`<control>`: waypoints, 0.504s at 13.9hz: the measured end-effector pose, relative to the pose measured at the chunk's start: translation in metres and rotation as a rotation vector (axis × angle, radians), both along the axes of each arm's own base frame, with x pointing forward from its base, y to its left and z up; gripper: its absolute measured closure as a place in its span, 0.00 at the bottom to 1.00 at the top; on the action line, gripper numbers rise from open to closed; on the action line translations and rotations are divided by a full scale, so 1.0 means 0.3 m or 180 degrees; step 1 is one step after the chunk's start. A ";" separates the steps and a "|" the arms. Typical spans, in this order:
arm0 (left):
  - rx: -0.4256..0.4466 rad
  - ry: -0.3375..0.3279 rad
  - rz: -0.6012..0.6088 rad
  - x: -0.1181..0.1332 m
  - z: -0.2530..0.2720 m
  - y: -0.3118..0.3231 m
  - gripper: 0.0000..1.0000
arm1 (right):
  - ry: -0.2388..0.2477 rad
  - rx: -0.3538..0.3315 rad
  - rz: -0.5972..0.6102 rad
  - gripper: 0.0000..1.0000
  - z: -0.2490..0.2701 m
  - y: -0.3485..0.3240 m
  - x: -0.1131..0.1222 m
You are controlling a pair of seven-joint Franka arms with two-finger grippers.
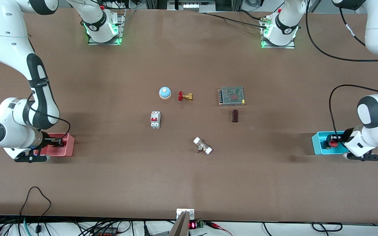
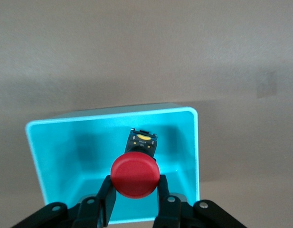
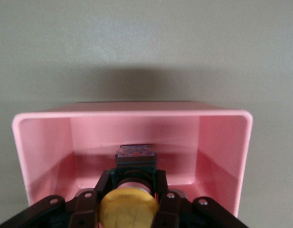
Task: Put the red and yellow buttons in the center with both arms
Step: 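Grasp the yellow button with the right gripper while the left gripper grasps the red button, then lift both buttons out of the bins and carry them toward the table middle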
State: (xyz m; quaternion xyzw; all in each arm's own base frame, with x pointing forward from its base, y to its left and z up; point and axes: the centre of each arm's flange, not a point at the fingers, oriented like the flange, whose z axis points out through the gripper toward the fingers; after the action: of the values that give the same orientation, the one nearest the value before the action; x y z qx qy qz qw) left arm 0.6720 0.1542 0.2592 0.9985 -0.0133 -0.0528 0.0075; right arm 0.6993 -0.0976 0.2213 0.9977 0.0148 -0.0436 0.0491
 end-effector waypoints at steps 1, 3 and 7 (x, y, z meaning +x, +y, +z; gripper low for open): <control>0.0009 -0.0021 -0.0006 0.001 0.042 0.000 0.60 | -0.0047 -0.0004 0.0032 0.59 0.023 0.000 0.015; 0.0068 -0.0028 -0.0059 -0.006 0.142 -0.002 0.60 | -0.0074 -0.0002 0.0132 0.59 0.089 0.001 0.040; 0.0161 -0.0035 -0.0269 -0.011 0.312 -0.114 0.60 | 0.0081 0.0063 0.0296 0.59 0.379 0.098 0.057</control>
State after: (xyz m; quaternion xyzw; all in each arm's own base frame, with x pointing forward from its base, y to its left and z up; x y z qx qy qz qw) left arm 0.6688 0.1202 0.3529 0.9972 -0.0541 -0.0480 -0.0201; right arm 0.7164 -0.0683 0.3348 0.9958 0.0622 -0.0538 0.0410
